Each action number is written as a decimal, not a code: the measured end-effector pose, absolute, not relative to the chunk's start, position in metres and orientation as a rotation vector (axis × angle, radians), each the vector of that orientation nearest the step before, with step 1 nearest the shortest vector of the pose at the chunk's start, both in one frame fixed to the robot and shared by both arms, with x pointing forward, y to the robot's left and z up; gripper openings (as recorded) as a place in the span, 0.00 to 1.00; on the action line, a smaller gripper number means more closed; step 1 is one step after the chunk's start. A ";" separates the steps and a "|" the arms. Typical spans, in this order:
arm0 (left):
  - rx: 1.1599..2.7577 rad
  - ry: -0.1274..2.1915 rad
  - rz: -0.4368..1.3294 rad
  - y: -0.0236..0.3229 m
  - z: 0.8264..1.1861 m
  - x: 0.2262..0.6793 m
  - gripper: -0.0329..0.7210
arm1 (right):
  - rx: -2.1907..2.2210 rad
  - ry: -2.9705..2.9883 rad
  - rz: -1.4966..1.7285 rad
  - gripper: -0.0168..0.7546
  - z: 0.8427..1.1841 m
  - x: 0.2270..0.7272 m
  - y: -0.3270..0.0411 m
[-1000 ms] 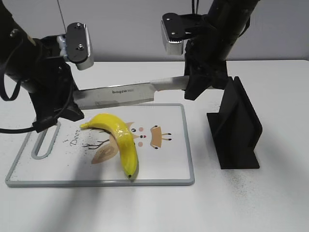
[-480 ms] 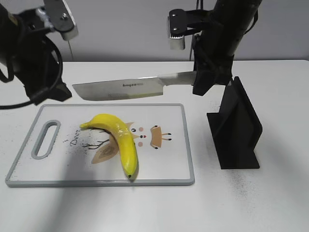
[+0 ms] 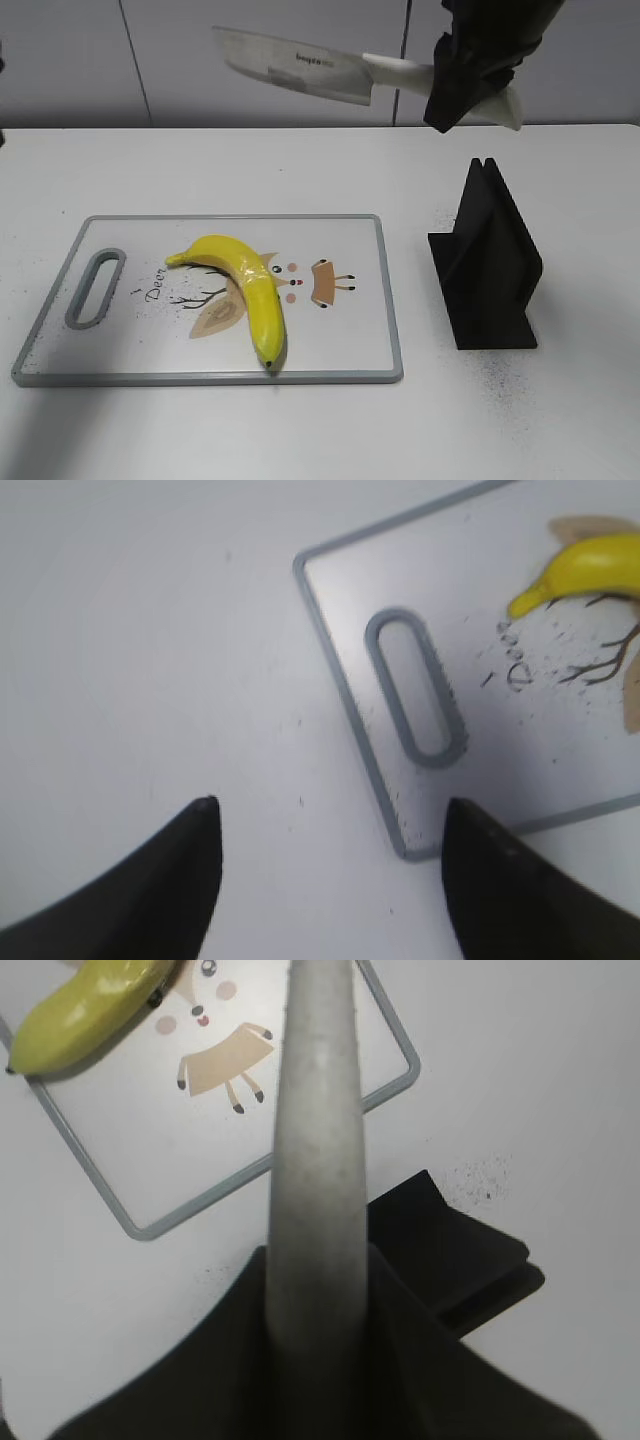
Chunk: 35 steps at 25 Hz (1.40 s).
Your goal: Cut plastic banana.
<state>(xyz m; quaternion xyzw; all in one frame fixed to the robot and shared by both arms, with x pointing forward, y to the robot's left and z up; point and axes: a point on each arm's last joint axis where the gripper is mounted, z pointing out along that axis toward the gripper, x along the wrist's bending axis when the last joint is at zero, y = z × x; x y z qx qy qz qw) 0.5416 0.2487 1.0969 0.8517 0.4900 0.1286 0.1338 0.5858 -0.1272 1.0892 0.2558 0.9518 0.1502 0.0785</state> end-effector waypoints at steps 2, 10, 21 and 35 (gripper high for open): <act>2.424 1.596 0.291 0.265 1.095 0.538 0.89 | 0.950 2.792 0.475 0.23 1.096 0.583 -0.129; 2.256 1.782 0.257 0.295 1.102 0.498 0.83 | 1.599 2.515 0.572 0.23 1.118 0.562 -0.140; 2.191 1.728 0.368 0.294 1.087 0.375 0.82 | 1.858 2.228 0.706 0.23 1.106 0.477 -0.184; 1.909 1.482 0.791 0.293 1.045 0.255 0.81 | 2.019 2.084 0.674 0.23 1.045 0.438 -0.206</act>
